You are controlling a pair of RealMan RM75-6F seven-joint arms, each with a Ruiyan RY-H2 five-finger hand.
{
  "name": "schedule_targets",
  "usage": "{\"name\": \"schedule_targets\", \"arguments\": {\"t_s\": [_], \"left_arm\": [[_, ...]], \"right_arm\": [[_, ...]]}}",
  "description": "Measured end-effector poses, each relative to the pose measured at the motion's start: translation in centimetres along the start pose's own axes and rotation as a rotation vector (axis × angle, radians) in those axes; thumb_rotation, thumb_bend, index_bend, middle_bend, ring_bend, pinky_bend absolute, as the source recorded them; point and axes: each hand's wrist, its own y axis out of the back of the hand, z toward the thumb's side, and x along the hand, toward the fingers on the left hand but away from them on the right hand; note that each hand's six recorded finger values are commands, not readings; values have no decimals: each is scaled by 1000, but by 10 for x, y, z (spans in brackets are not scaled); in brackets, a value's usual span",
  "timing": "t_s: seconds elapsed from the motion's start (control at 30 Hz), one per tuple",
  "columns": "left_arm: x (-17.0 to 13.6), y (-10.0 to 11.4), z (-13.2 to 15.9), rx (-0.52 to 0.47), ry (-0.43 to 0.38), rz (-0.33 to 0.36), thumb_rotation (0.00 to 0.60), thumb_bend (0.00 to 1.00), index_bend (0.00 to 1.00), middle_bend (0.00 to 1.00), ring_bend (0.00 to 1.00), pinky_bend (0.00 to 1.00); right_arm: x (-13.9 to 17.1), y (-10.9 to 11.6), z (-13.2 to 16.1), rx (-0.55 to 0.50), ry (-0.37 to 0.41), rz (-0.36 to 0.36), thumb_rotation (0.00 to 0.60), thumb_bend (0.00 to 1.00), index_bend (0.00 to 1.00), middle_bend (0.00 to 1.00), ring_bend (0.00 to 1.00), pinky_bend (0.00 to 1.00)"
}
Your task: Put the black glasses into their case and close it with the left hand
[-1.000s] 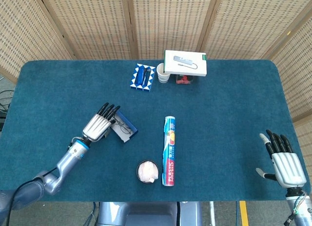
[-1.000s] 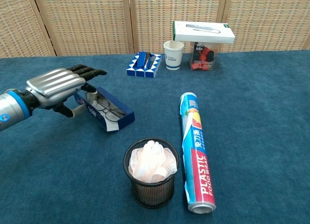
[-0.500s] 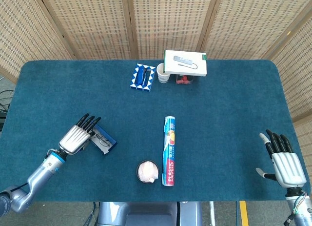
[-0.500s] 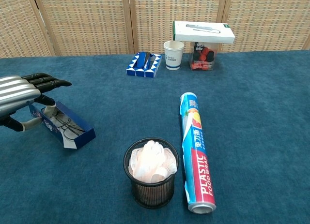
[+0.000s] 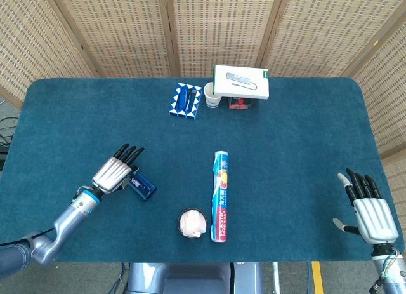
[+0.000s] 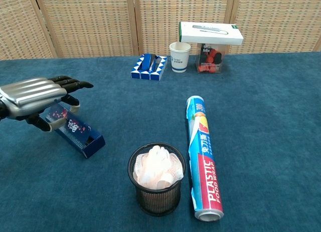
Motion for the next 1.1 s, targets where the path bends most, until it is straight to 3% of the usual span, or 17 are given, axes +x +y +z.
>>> {"name": "schedule_targets", "arguments": {"t_s": [0.1,0.2,0.3,0.43,0.5,0.87,1.03,1.1], "left_arm": [[5,-1,0,-6,6,-6,600,475,739,0,0,0],[7,-2,1,-10,7,-8,600,467,614,0,0,0],[8,-1,0,-9,12,-4,600,464,443,0,0,0],[10,-1,-2,-8,21,0,600,458,67,0,0,0],[11,-1,-2,-19,23,2,600,455,2,0,0,0],[14,15,-10,-42,39,47,600,425,0,0,0,0],[8,28,-10,-88,9,49,600,192,0,0,0,0],[3,32,-10,-98,-6,36,600,150,0,0,0,0]], "right_arm": [[0,0,0,0,0,0,600,0,0,0,0,0],[0,0,0,0,0,2,600,0,0,0,0,0],[0,0,0,-1,1,3,600,0,0,0,0,0],[0,0,0,-2,2,3,600,0,0,0,0,0],[0,0,0,-3,2,3,600,0,0,0,0,0],[0,0,0,-3,1,4,600,0,0,0,0,0],[0,0,0,-2,1,6,600,0,0,0,0,0],[0,0,0,-3,1,7,600,0,0,0,0,0]]}}
